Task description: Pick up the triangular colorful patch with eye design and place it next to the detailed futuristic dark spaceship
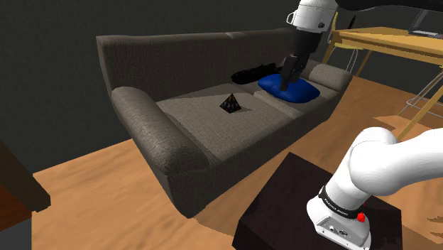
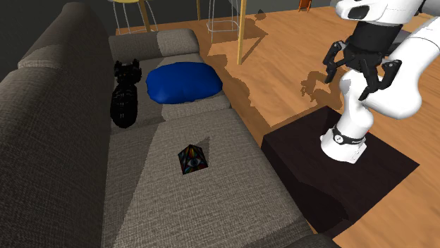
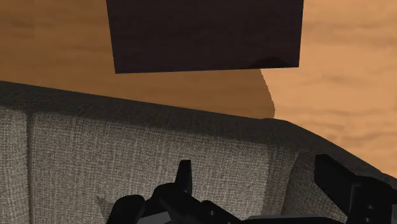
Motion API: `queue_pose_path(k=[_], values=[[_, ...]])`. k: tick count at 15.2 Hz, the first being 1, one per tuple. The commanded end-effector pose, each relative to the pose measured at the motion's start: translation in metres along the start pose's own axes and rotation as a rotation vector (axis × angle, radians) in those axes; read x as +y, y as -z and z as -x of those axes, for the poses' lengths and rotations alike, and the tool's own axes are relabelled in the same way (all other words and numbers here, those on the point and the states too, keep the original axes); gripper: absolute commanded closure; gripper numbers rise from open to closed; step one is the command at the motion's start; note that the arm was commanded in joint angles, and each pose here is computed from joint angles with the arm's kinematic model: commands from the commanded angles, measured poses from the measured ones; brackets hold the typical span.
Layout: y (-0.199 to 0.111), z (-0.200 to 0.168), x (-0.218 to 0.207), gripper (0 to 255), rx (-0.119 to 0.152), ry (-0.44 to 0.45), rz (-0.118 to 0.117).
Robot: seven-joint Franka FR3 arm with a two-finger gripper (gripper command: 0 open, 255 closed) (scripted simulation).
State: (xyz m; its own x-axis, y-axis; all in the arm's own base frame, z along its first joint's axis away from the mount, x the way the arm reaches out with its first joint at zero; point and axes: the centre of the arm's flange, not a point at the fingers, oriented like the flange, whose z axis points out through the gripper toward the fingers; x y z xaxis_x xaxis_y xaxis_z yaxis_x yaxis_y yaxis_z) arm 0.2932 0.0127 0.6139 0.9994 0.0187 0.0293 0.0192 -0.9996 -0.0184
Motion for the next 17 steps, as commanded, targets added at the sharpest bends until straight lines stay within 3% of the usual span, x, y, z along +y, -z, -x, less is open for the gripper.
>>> queue_pose_path(k=[1,17], values=[[0.0,0.0,0.0,0,0.0,0.0,0.0],[-0.142,-0.087,0.097,0,0.262,-0.078,-0.002]])
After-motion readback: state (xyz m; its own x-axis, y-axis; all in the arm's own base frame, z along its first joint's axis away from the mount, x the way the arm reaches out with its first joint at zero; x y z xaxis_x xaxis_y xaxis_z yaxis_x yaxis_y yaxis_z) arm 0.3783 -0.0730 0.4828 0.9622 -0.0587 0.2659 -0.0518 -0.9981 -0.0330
